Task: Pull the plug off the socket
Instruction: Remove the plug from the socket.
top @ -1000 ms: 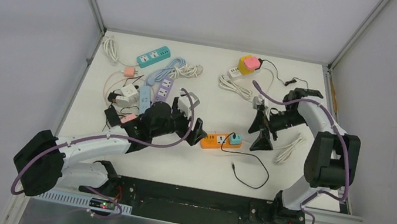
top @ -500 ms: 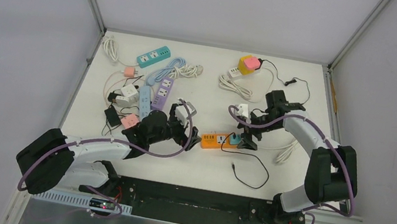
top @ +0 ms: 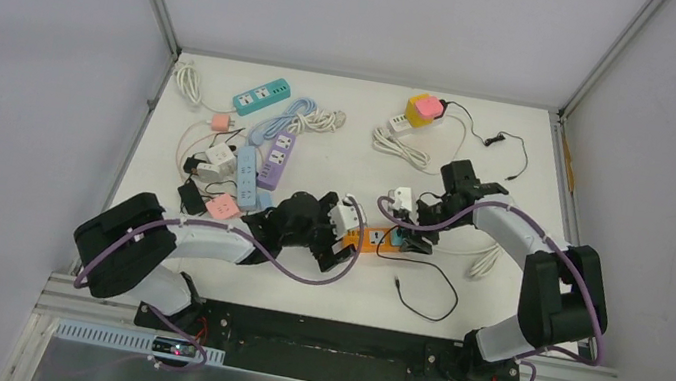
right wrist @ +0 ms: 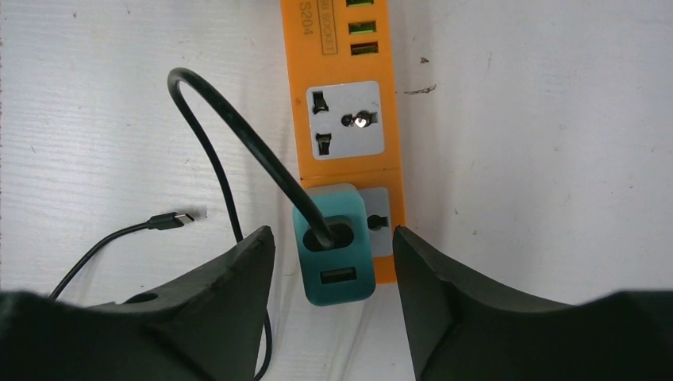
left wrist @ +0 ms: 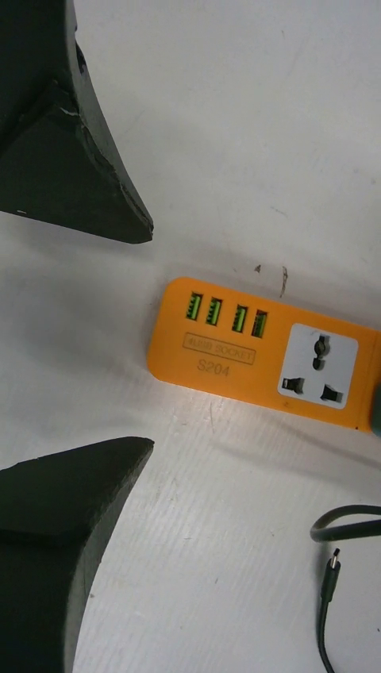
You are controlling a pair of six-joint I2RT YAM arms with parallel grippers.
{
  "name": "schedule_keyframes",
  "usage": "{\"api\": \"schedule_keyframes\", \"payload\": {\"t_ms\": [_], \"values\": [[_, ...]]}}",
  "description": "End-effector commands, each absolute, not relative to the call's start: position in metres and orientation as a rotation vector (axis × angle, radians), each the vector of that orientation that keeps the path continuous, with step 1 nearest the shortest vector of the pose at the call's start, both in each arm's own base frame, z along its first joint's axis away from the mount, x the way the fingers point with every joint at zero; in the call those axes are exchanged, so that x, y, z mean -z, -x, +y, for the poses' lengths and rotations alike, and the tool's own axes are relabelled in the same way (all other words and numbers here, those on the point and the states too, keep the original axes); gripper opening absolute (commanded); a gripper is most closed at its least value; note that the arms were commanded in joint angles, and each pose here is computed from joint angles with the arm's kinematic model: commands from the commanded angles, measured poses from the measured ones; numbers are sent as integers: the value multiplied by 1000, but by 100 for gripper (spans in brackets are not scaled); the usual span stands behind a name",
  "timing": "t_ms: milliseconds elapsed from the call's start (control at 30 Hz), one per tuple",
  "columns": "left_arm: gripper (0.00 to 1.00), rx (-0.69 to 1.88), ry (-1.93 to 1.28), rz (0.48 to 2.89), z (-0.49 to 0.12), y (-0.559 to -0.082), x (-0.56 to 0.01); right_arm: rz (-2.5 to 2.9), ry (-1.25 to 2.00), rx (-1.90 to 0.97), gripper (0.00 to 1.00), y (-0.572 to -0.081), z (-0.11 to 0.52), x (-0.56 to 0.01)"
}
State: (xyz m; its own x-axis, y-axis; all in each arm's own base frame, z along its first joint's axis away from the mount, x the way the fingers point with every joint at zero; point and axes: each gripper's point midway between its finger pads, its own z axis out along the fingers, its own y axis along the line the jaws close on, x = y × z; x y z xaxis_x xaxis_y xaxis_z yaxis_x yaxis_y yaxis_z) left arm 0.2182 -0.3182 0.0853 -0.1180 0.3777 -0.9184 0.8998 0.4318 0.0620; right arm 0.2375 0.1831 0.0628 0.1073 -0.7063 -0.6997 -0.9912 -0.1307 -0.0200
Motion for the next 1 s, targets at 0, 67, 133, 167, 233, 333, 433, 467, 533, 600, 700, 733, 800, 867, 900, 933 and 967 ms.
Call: {"api": "schedule_keyframes", "payload": {"t_ms": [0, 67, 133, 167, 233, 333, 433, 467, 533, 600, 700, 733, 800, 867, 900, 933, 967], "values": [[95, 664, -1201, 1575, -346, -224, -97, 1540, 1935, -742, 57, -237, 188, -68], [95, 669, -1216, 1568, -354, -226, -94, 1535, 1939, -743, 53, -236, 189, -69], [95, 675, -1220, 1558, -361, -228, -94, 1533, 1943, -741, 48, -236, 188, -68], [95, 675, -1216, 1550, -363, -230, -94, 1534, 1945, -741, 47, -236, 188, -67], [95, 672, -1210, 1545, -366, -233, -93, 1529, 1947, -741, 45, -236, 188, -67], [94, 679, -1212, 1543, -370, -234, -90, 1530, 1948, -747, 42, -235, 188, -66], [90, 699, -1214, 1545, -375, -234, -86, 1527, 1948, -752, 37, -234, 188, -66], [88, 709, -1219, 1550, -377, -233, -83, 1527, 1949, -753, 36, -234, 188, -65], [83, 719, -1225, 1561, -379, -232, -79, 1525, 1950, -755, 34, -233, 188, -65], [79, 729, -1226, 1570, -380, -232, -75, 1526, 1949, -760, 32, -232, 188, -65], [71, 739, -1237, 1580, -381, -230, -71, 1524, 1949, -765, 28, -232, 189, -65], [67, 741, -1241, 1587, -382, -230, -69, 1523, 1949, -764, 26, -232, 189, -65], [54, 747, -1254, 1599, -383, -229, -67, 1524, 1948, -768, 22, -231, 189, -66], [34, 751, -1273, 1627, -383, -227, -60, 1528, 1946, -772, 18, -231, 189, -65], [24, 754, -1277, 1635, -384, -227, -58, 1531, 1943, -774, 16, -231, 189, -65], [15, 756, -1280, 1644, -384, -227, -56, 1535, 1938, -778, 13, -230, 189, -66], [8, 757, -1285, 1652, -384, -226, -53, 1544, 1931, -780, 10, -231, 190, -66]]}}
